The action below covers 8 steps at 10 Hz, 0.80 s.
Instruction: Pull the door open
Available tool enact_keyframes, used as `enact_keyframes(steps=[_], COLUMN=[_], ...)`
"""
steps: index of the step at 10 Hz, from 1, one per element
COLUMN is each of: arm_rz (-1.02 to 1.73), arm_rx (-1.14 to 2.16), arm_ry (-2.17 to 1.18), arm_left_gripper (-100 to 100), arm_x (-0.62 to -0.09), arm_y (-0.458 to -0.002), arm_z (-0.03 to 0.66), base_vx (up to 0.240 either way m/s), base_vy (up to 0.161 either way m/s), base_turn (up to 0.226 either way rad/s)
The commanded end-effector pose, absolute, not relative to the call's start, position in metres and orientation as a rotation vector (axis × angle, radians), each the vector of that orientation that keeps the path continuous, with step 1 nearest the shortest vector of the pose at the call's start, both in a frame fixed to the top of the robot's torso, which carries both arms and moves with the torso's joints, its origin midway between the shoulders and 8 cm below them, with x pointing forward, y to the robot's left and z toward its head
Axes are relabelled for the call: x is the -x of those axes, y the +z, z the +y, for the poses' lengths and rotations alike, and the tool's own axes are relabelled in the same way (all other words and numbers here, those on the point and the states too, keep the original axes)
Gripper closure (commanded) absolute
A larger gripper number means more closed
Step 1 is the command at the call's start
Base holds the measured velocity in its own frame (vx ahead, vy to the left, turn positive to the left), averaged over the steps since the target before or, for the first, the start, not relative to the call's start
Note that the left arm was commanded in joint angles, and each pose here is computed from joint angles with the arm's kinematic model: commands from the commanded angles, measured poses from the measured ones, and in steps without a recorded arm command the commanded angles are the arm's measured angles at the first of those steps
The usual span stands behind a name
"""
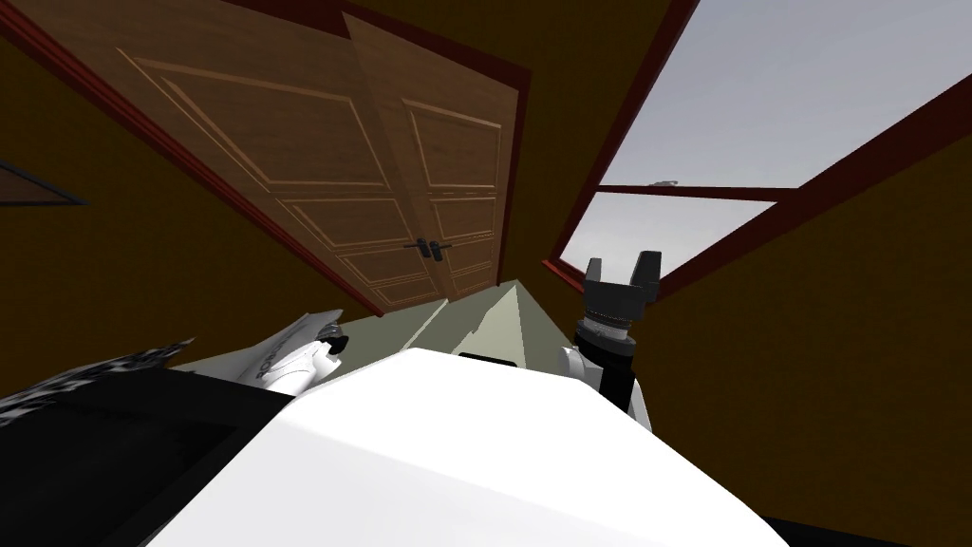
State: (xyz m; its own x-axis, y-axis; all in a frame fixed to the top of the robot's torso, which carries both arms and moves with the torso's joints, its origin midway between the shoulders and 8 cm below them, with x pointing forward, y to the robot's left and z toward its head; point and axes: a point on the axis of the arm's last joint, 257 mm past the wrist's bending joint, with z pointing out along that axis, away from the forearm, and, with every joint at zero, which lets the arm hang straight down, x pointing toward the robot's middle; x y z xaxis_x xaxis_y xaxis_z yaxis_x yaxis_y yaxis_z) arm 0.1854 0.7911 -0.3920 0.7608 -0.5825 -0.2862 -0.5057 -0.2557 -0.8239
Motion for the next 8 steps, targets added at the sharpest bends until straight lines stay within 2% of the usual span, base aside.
enact_keyframes(steps=[1,8], arm_rz=[0.845,0.887], arm_rx=[1.91,1.896], arm_ry=[-0.108,-0.173], arm_left_gripper=[-100,-100], arm_x=[-0.1877,-0.1968], arm_y=[-0.392,-0.3897], arm_z=[0.7912,0.7912], base_vx=[0.164,0.157], base_vy=[-0.099,-0.093], base_turn=[0.13,0.084])
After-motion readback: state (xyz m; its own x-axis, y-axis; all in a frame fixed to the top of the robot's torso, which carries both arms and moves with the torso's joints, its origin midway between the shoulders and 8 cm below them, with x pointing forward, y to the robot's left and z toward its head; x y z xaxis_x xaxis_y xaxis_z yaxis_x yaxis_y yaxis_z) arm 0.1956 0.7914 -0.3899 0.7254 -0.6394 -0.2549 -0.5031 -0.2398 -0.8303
